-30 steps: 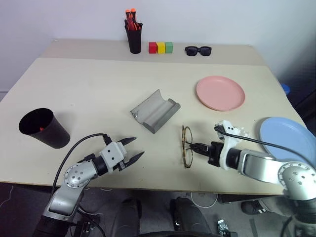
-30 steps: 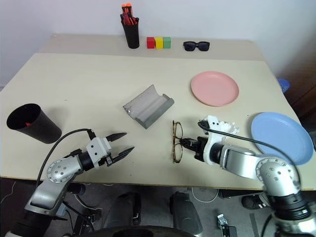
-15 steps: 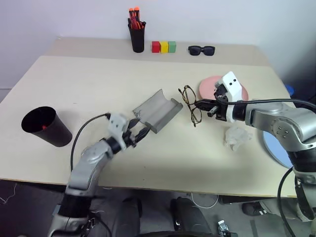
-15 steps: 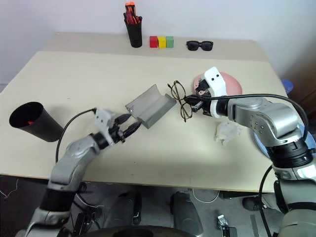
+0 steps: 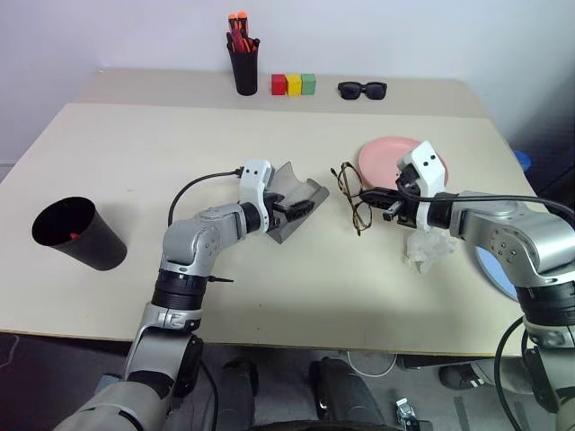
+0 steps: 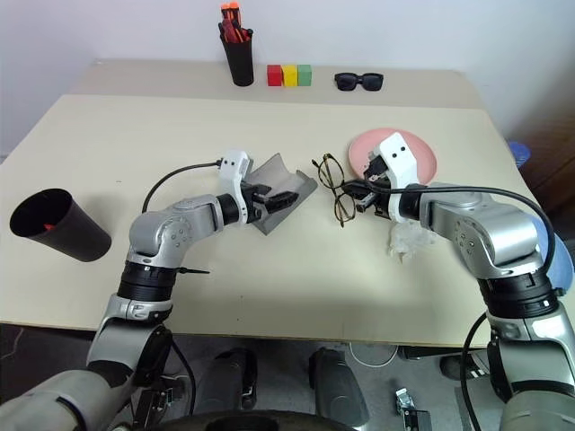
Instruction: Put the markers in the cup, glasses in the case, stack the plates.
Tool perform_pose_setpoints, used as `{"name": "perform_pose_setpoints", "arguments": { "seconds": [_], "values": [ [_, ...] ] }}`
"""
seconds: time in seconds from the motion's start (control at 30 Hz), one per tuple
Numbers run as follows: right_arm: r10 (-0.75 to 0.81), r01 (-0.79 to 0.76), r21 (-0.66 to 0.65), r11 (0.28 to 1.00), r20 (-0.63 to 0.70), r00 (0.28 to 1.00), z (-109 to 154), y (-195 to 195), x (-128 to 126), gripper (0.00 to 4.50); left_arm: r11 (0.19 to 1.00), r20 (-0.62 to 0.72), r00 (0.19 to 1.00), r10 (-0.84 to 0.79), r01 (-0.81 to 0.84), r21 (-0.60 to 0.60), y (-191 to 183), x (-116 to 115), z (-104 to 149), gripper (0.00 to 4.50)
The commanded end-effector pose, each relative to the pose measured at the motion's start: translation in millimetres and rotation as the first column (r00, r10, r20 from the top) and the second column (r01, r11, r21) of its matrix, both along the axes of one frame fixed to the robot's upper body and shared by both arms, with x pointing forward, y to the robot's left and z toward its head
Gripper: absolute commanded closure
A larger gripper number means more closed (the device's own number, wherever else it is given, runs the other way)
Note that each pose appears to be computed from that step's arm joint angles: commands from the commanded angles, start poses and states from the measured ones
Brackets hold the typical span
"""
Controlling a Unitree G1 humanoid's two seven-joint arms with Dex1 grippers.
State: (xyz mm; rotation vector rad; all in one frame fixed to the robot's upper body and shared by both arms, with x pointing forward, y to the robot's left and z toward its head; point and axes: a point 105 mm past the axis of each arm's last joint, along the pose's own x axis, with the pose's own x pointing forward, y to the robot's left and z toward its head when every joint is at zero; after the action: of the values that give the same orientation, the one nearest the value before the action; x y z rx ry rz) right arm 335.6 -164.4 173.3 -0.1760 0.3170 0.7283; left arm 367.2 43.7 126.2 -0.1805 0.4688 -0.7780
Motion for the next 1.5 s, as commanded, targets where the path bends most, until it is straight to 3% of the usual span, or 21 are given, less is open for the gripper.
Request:
{"name": "perform_pose_setpoints", "arguments": {
  "seconds": [0.03, 0.13, 0.2, 0.27, 0.47, 0.57, 0.67, 0.7, 0.8, 0.83, 0.93, 1.07, 1.2, 1.33, 1.43, 1.5],
  "values": [
    [-0.008, 0.009, -0.003, 1.0, 0.064, 0.998, 19, -6, -10, 4.5, 0.997, -0.023, 0.997, -0.072, 0.073, 0.016, -9, -8, 4, 0.05],
    [-0.026, 0.027, -0.005, 1.0, 0.063, 0.998, 18, -11, -14, 4.5, 0.995, -0.04, 0.994, -0.101, 0.101, 0.012, -12, -13, 2, 0.05],
    [-0.039, 0.039, -0.005, 0.999, 0.062, 0.997, 17, -12, -15, 4.5, 0.993, -0.044, 0.993, -0.114, 0.115, 0.023, -13, -15, -2, 0.57],
    [-0.046, 0.046, -0.004, 0.999, 0.06, 0.997, 16, -13, -15, 4.5, 0.99, -0.042, 0.991, -0.13, 0.131, 0.042, -13, -17, -6, 1.26],
    [-0.056, 0.056, -0.005, 0.998, 0.057, 0.997, 14, -13, -10, 4.5, 0.984, -0.014, 0.987, -0.161, 0.161, 0.076, -9, -23, -9, 4.47],
    [-0.06, 0.06, -0.008, 0.998, 0.058, 0.997, 14, -14, -7, 4.5, 0.947, 0.122, 0.948, -0.292, 0.269, 0.178, -6, -35, -7, 4.47],
    [-0.062, 0.063, -0.011, 0.998, 0.06, 0.996, 14, -14, -4, 4.5, 0.867, 0.283, 0.824, -0.491, 0.43, 0.252, -9, -60, 4, 4.47],
    [-0.062, 0.063, -0.012, 0.998, 0.06, 0.996, 14, -14, -4, 4.5, 0.829, 0.31, 0.772, -0.555, 0.481, 0.286, -8, -70, 5, 4.47],
    [-0.055, 0.056, -0.016, 0.998, 0.062, 0.997, 15, -14, -2, 4.5, 0.601, 0.264, 0.55, -0.792, 0.631, 0.49, 9, -106, -10, 4.47],
    [-0.053, 0.054, -0.018, 0.998, 0.063, 0.997, 15, -14, -2, 4.5, 0.569, 0.226, 0.539, -0.812, 0.641, 0.515, 15, -108, -16, 4.47],
    [-0.051, 0.052, -0.02, 0.998, 0.065, 0.997, 15, -14, 0, 4.5, 0.601, 0.23, 0.577, -0.783, 0.609, 0.518, 20, -96, -16, 4.47],
    [-0.046, 0.048, -0.024, 0.999, 0.066, 0.997, 15, -14, 0, 4.5, 0.591, 0.237, 0.566, -0.79, 0.598, 0.542, 24, -93, -18, 4.47],
    [-0.043, 0.045, -0.03, 0.999, 0.069, 0.997, 15, -14, 0, 4.5, 0.659, 0.243, 0.645, -0.725, 0.544, 0.52, 28, -77, -17, 3.16],
    [-0.039, 0.041, -0.035, 0.999, 0.071, 0.997, 15, -14, 0, 4.5, 0.633, 0.265, 0.628, -0.732, 0.483, 0.605, 32, -69, -20, 1.1],
    [-0.021, 0.026, -0.058, 0.998, 0.084, 0.996, 18, -13, -1, 4.5, 0.735, 0.369, 0.663, -0.652, 0.43, 0.524, 31, -59, 3, 1.1],
    [0.015, -0.007, -0.078, 0.997, 0.099, 0.995, 23, -10, -4, 4.5, 0.849, 0.49, 0.698, -0.522, 0.373, 0.374, 34, -55, 35, 1.1]
  ]
}}
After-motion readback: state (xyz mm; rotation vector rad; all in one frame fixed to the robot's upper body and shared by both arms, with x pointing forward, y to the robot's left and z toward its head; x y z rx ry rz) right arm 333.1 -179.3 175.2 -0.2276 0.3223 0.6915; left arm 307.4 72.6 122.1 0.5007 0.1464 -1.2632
